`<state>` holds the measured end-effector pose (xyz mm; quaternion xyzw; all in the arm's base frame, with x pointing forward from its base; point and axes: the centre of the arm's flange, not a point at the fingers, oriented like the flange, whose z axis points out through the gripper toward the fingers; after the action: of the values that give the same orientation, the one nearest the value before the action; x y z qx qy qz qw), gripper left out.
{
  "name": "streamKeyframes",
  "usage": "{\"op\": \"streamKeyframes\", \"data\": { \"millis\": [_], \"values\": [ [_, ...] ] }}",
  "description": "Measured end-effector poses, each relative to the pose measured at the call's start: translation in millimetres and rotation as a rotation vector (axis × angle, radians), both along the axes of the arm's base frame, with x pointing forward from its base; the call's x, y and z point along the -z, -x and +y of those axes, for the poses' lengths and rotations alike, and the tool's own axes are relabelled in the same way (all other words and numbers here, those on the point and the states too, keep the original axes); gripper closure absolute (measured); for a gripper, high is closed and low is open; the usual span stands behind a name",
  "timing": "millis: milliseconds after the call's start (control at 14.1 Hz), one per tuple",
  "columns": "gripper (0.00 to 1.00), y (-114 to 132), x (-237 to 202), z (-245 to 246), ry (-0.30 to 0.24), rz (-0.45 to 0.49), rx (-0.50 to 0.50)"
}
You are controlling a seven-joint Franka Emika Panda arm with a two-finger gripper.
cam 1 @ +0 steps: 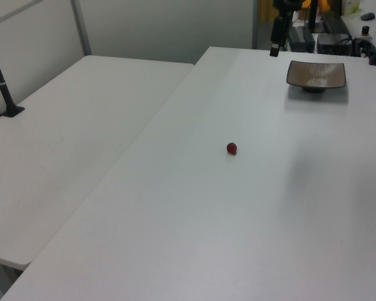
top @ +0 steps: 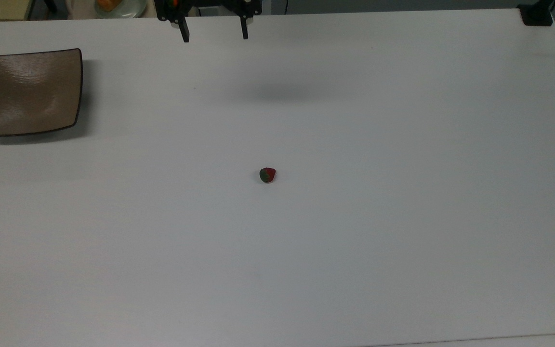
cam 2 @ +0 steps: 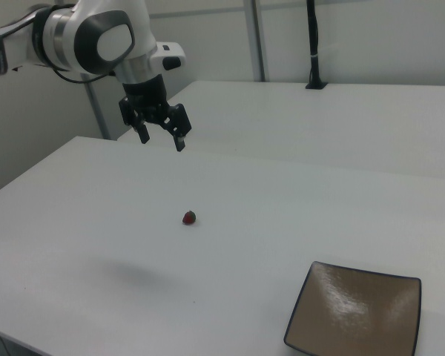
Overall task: Strawberries on a ceramic plate
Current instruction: 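Move the open gripper over the red strawberry and descend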
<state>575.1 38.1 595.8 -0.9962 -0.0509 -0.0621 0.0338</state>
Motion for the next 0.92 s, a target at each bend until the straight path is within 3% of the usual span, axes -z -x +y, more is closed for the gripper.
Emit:
{"op": "streamKeyframes", "data": {
  "millis": [568,923],
  "values": [
    [0.00,-0.8,1.5,-0.1,0.000,0.002,0.000],
    [0.00,-12.3,27.4,21.9,0.004,0.030,-0.033]
  ]
}}
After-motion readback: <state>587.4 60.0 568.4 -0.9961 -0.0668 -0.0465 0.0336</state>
